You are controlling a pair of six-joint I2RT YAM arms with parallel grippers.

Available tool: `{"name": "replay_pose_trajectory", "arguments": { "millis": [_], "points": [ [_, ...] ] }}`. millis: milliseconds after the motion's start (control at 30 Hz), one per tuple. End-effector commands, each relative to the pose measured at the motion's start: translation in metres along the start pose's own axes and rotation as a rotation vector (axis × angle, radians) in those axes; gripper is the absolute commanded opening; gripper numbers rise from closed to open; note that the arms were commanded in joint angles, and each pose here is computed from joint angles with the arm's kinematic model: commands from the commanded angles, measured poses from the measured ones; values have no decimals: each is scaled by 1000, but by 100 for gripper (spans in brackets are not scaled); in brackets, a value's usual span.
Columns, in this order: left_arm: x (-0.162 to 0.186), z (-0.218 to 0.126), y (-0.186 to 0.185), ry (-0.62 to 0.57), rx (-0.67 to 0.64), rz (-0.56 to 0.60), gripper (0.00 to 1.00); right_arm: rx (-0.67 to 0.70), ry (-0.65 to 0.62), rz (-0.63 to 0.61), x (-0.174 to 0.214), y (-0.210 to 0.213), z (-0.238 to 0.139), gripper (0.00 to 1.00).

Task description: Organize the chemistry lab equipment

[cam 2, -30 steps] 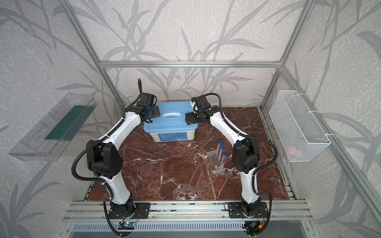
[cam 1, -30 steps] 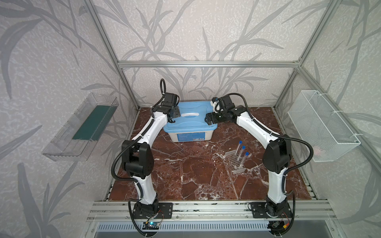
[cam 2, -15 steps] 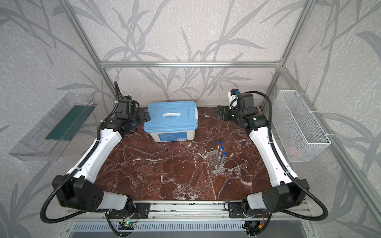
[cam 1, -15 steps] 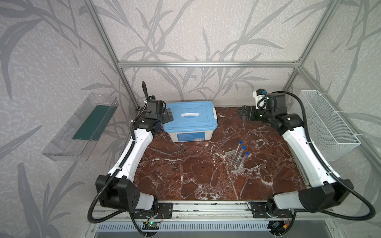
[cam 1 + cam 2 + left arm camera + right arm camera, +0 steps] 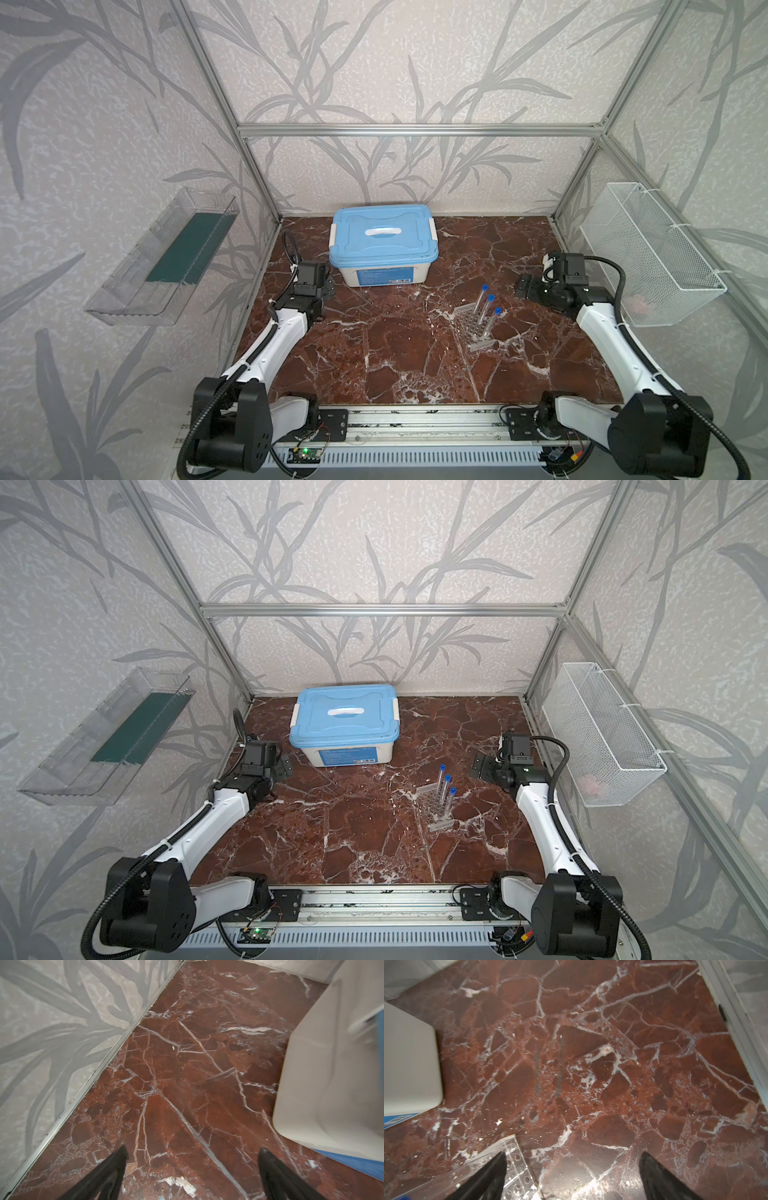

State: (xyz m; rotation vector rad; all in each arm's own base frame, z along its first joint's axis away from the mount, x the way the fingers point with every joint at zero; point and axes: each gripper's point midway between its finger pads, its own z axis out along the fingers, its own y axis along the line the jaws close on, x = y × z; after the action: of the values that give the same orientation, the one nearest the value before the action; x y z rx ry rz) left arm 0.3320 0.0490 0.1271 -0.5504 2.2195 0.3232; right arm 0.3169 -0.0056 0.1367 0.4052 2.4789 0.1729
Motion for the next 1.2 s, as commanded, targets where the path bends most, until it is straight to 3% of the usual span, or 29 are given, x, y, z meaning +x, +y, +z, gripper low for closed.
{"name": "replay_pose_trajectory", "arguments": {
  "millis": [0,167,433,533,800,867,1000,1167],
  "points": [
    [-29,6,8,-190,-69,-9,99,-14,-141,-23,-26,2,12,97],
    [-29,28,-3,-244,-35,97,99,-89,-234,-128,-33,12,37,97],
    [-30,56,-16,-334,107,70,99,-76,-457,-205,-39,4,57,96],
    [-25,66,-22,-304,142,80,99,-102,-503,-224,-39,8,64,96],
    [-10,56,-36,-409,290,102,99,-94,-593,-398,-25,35,75,98],
    [-6,58,-45,-343,333,142,99,-89,-669,-434,-23,42,77,99],
    [-8,57,-46,-382,341,132,99,-35,-575,-412,-23,35,82,99],
    [-9,58,-42,-381,320,131,99,-47,-581,-425,-26,39,85,99]
  ]
}}
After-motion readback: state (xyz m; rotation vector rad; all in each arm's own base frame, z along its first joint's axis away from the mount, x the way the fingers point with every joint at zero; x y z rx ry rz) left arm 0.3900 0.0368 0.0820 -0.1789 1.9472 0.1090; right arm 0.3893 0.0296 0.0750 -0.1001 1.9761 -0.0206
